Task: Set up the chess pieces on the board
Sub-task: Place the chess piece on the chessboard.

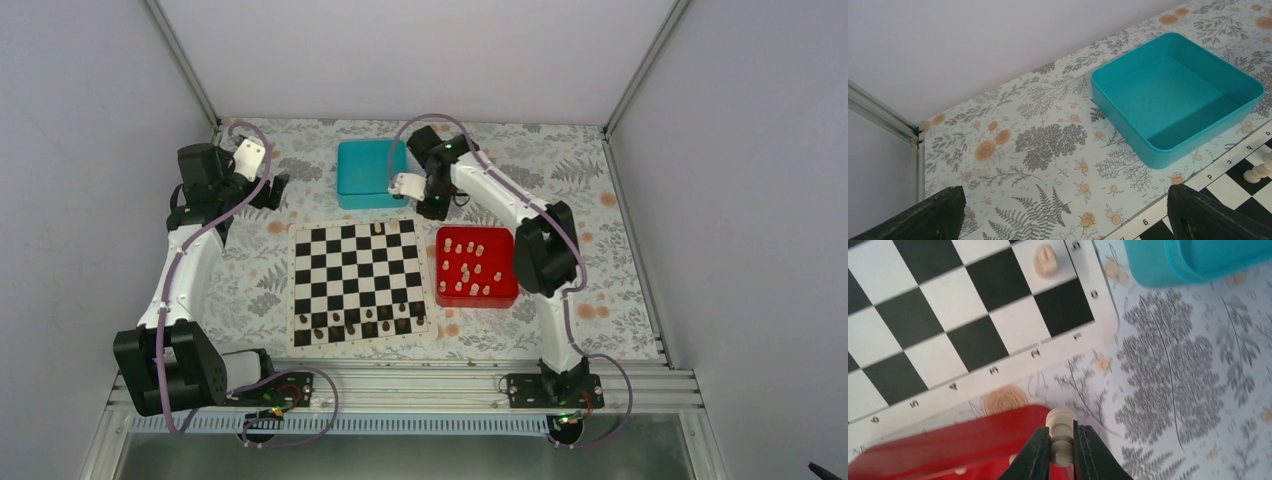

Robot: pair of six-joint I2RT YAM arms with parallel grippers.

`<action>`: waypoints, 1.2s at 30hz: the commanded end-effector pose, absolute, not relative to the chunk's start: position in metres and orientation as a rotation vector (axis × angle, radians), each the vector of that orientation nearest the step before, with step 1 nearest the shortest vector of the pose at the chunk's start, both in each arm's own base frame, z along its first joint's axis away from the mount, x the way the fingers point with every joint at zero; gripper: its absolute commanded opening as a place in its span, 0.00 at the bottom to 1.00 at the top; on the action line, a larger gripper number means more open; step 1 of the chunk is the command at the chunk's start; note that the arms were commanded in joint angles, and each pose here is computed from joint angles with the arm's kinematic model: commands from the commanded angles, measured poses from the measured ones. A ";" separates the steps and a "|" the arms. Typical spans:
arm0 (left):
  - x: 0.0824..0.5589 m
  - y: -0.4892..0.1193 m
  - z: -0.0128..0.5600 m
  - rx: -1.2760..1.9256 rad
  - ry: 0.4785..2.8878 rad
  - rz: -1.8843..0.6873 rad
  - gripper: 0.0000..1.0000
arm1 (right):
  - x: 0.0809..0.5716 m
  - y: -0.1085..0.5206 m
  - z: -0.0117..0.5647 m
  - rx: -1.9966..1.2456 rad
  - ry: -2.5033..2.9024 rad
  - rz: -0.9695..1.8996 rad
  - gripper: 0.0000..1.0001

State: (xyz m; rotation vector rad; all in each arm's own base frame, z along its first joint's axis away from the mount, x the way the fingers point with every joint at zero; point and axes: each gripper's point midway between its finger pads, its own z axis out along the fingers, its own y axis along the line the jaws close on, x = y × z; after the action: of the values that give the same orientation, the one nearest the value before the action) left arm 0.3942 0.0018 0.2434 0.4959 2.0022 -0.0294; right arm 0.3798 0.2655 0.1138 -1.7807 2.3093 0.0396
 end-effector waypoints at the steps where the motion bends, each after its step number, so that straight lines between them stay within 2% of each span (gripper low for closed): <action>1: 0.390 -0.002 0.253 0.516 1.969 -0.040 1.00 | 0.372 0.289 0.112 -1.861 2.275 0.104 0.11; 17: 0.390 -0.002 0.253 0.521 1.965 -0.040 1.00 | 0.360 0.326 0.052 -1.979 2.256 0.194 0.12; 36: 0.390 -0.003 0.249 0.526 1.971 -0.046 1.00 | 0.368 0.332 0.039 -1.999 2.233 0.148 0.13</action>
State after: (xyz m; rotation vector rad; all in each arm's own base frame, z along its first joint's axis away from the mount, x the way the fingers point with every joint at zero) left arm 0.3928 -0.0003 0.2463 0.5031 1.9912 -0.0375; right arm 0.3642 0.3267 0.0442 -1.9743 2.2619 0.1611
